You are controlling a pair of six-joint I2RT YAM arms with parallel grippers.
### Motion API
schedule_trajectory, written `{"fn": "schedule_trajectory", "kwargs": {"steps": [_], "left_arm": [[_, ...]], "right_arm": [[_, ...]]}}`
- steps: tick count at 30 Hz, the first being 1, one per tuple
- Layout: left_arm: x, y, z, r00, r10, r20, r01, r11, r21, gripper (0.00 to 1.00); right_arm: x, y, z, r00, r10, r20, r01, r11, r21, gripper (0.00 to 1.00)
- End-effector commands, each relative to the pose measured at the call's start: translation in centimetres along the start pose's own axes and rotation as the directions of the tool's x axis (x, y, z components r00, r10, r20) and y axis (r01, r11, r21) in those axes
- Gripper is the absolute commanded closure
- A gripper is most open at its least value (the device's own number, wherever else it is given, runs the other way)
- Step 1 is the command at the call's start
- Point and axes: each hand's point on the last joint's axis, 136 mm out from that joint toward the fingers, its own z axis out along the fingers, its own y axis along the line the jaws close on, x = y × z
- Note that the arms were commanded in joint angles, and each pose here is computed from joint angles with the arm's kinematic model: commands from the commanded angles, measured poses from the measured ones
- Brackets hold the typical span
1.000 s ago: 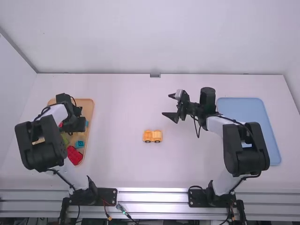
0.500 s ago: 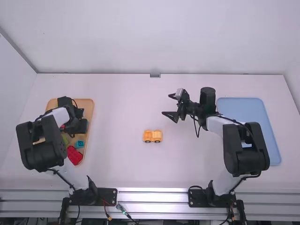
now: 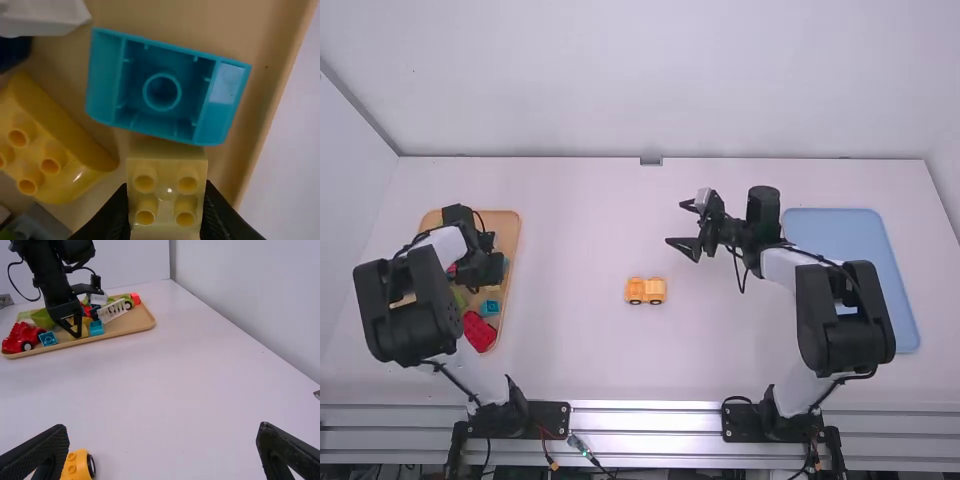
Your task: Assemble lego blocks to make yellow taxi
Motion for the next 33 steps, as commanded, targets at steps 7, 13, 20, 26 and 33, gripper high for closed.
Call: {"fn": "schedule_trajectory", "kwargs": {"steps": [7,13,20,26,33], "left_arm": [[-2.9,-1.3,-3.6,0.995,-0.017,0.094,0.018,1.000,-0.012,0.98],[-3.9,-9.2,-5.2,0.916,0.354,0.189,-0.355,0.934,-0.028,0.98],[-0.2,-20.5,-5.6,0.422,0.868,0.262,-0.898,0.439,-0.009,0.98],[4.1,-24.1,-5.5,0.043,0.965,0.260,-0.999,0.044,0.002,0.98],[7.4,-24.8,-5.3,-0.174,0.925,0.339,-0.977,-0.206,0.061,0.94]], "right_arm": [[-0.9,0.1,-0.3,1.000,-0.009,0.011,0.009,1.000,-0.008,0.01],[-1.1,0.1,-0.3,1.000,-0.021,0.018,0.021,1.000,-0.008,0.01],[-0.9,-0.1,-0.5,1.000,-0.011,0.015,0.011,1.000,-0.004,0.01],[-0.9,-0.2,-1.1,1.000,-0.002,0.022,0.002,1.000,-0.007,0.01],[-1.4,0.2,-2.4,0.998,0.008,0.067,-0.004,0.998,-0.065,0.01]]}}
